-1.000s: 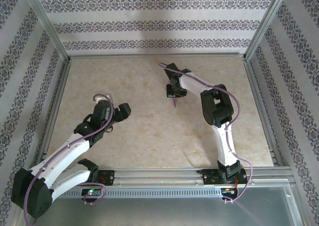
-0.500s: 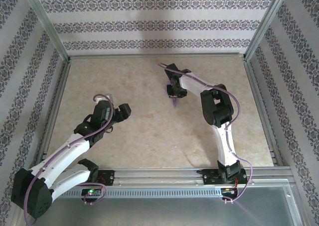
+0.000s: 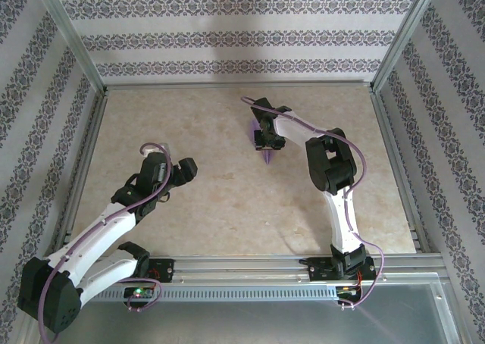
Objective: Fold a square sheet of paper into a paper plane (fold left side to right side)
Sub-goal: Place the paper plane at the top-center of the table.
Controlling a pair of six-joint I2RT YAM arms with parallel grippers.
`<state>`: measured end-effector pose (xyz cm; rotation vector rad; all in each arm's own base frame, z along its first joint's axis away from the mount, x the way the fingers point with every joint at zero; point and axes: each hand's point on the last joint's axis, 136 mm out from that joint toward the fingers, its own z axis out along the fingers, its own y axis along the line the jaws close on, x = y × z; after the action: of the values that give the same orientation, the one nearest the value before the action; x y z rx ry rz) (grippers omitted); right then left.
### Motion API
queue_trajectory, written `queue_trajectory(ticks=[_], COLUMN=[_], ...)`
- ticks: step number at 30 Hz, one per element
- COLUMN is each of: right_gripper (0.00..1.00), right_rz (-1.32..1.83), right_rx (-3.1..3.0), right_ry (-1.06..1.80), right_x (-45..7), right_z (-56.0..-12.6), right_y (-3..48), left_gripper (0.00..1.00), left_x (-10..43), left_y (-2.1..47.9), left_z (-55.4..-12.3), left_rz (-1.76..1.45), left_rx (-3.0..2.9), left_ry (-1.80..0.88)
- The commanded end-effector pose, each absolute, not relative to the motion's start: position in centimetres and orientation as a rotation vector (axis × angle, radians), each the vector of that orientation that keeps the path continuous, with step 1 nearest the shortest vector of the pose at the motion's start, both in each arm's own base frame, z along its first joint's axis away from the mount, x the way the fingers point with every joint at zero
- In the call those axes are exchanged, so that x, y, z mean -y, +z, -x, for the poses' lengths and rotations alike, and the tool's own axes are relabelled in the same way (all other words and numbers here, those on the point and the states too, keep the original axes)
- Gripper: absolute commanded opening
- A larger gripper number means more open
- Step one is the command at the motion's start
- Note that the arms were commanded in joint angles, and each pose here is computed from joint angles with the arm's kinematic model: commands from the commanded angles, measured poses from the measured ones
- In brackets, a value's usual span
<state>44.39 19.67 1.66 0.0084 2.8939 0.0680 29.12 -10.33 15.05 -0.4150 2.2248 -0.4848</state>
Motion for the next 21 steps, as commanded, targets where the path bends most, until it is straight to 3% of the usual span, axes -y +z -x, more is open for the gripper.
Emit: queue_trajectory(ticks=[1,21], right_gripper=[0.42,0.47], right_rz=[-0.007,0.001], right_rx=[-2.907,-2.855], right_ry=[0.053,0.099], right_x=[-18.6,-19.0], right_z=[-43.7,-43.5], right_y=[2.4,5.4], left_gripper=[0.83,0.84], left_x=[10.0,10.2], left_y=[15.7,15.7], left_z=[-29.2,-29.6], left_rz=[0.409,0.431], left_rx=[-2.221,-2.237], left_ry=[-0.487,-0.531])
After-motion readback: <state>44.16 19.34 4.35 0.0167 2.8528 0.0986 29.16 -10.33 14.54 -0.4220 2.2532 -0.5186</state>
